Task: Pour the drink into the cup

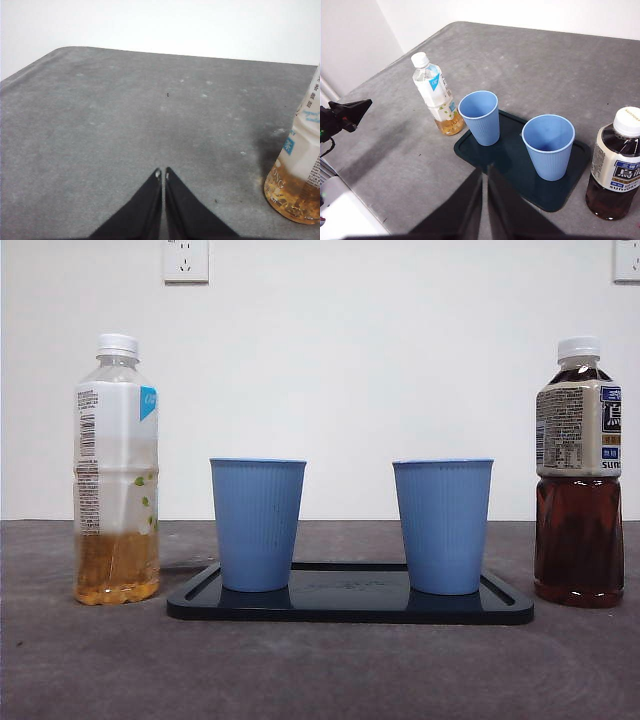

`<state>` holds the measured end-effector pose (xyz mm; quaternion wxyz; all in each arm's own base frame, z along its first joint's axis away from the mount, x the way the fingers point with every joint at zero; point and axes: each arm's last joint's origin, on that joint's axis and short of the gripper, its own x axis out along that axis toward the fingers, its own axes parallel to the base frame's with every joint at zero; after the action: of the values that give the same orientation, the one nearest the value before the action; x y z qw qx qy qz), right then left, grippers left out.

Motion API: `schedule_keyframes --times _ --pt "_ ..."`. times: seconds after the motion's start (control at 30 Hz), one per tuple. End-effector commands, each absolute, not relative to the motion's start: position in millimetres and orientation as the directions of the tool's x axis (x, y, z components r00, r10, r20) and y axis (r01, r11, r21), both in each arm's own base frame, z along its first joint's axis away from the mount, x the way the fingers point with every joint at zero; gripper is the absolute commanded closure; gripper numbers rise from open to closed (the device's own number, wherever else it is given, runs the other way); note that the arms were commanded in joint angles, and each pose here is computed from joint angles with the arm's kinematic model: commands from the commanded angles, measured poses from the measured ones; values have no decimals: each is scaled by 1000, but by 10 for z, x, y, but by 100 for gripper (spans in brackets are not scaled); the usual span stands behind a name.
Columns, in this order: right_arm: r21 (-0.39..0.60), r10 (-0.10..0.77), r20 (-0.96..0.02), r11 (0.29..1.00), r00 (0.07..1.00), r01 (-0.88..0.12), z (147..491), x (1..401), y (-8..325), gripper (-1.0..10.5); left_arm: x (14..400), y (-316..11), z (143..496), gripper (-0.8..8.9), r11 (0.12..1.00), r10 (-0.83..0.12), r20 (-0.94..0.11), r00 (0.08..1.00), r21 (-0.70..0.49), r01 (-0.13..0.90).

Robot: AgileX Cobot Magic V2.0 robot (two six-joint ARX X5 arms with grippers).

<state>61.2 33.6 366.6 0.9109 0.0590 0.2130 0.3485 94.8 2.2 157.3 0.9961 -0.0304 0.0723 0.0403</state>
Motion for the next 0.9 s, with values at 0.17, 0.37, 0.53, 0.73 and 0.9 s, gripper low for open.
schedule_keyframes --times 0.17,0.37,0.53,0.73,0.9 --pt "243 666 -329 745 669 -622 3723 604 337 931 960 25 1519 804 994 81 -151 985 -59 -91" --pt "175 623 -332 778 708 -603 3717 619 325 932 960 25 1519 804 994 81 -151 985 -59 -91" --pt "-29 224 -300 969 927 -244 3556 734 192 932 960 25 1519 804 994 81 -150 985 -59 -91" --pt "6 -1 -120 1000 993 1 2747 908 88 932 960 25 1520 804 994 81 -150 985 -59 -90" --pt "45 -55 -55 997 997 58 1999 977 50 932 960 25 1520 804 994 81 -149 985 -59 -90"
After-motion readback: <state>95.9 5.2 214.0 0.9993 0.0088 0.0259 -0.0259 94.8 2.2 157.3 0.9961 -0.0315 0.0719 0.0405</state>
